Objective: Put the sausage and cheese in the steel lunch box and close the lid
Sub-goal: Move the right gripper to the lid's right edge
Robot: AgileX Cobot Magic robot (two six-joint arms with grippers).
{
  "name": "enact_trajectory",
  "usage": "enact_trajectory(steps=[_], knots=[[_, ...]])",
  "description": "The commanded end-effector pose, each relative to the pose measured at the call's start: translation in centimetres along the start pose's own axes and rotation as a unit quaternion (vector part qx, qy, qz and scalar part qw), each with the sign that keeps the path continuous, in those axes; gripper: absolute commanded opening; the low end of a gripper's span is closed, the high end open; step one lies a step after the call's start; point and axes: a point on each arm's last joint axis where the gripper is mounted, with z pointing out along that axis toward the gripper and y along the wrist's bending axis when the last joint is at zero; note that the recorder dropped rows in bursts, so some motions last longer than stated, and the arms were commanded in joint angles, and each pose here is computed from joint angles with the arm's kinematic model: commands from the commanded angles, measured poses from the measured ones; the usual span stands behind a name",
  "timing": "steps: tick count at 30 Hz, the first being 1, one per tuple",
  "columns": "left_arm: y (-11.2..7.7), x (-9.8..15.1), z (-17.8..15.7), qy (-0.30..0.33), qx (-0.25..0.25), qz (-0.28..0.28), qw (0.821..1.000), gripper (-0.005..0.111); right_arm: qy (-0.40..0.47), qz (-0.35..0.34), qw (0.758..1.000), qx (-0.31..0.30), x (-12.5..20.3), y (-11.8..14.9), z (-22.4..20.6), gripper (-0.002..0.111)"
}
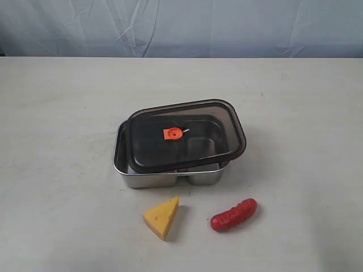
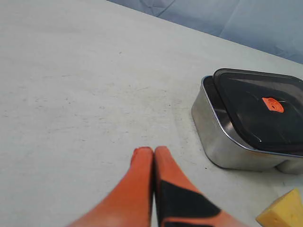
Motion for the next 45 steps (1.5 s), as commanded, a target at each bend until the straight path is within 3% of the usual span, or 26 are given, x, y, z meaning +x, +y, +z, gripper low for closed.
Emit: enact_trajectory(steps=[1,5,8,9,10,11,12,14,16,20,22,27,29,34,40,43,45], knots=[[0.0,-0.1,0.0,-0.005,-0.001,0.002,1.000,0.000,-0.064,0.151,0.977,-0.137,-1.4,2.2,-0.5,-0.001],[0.0,-0.1,0.0,-0.005,-0.001,0.002,1.000,0.000,-0.058,0.205,0.967,-0.139,-1.5,2.2,-0.5,-0.001],[0.0,-0.1,0.0,-0.005,-0.001,0.002,1.000,0.000,-0.069,0.301,0.930,-0.198,-2.2,2.9,-0.8,-0.001],[0.0,-0.1,0.0,-0.005,-0.001,0.002,1.000,0.000,-0.104,0.237,0.912,-0.318,-3.1,4.6,-2.0,-0.001],[0.0,-0.1,0.0,-0.005,-0.001,0.002,1.000,0.000,-0.129,0.123,0.885,-0.430,-3.4,6.5,-3.7,-0.001],[0.0,-0.1,0.0,-0.005,-0.001,0.002,1.000,0.000,-0.121,0.080,0.888,-0.437,-3.8,7.2,-4.1,-0.001],[0.0,-0.1,0.0,-0.005,-0.001,0.002,1.000,0.000,-0.071,0.045,0.937,-0.340,-4.6,7.4,-2.9,-0.001],[0.0,-0.1,0.0,-0.005,-0.001,0.002,1.000,0.000,-0.046,-0.015,0.981,-0.190,-6.3,7.0,-0.6,-0.001],[0.0,-0.1,0.0,-0.005,-0.001,0.002,1.000,0.000,0.006,-0.068,0.987,-0.145,-7.0,8.3,2.5,-0.001],[0.0,-0.1,0.0,-0.005,-0.001,0.002,1.000,0.000,0.152,-0.142,0.966,-0.156,-5.8,11.2,8.9,-0.001],[0.0,-0.1,0.0,-0.005,-0.001,0.002,1.000,0.000,0.253,-0.117,0.945,-0.171,-4.7,12.2,12.9,-0.001],[0.0,-0.1,0.0,-0.005,-0.001,0.002,1.000,0.000,0.437,-0.012,0.838,-0.327,-4.8,13.1,20.3,-0.001],[0.0,-0.1,0.0,-0.005,-0.001,0.002,1.000,0.000,0.458,0.015,0.815,-0.356,-5.6,12.3,22.4,-0.001],[0.0,-0.1,0.0,-0.005,-0.001,0.002,1.000,0.000,0.434,0.061,0.861,-0.258,-5.9,6.1,26.2,-0.001],[0.0,-0.1,0.0,-0.005,-0.001,0.002,1.000,0.000,0.470,0.113,0.848,-0.220,-3.1,2.7,27.2,0.000],[0.0,-0.1,0.0,-0.005,-0.001,0.002,1.000,0.000,0.482,0.118,0.844,-0.203,-1.6,1.8,27.7,0.013],[0.0,-0.1,0.0,-0.005,-0.001,0.002,1.000,0.000,0.491,0.127,0.839,-0.196,-0.8,1.2,28.0,0.029]])
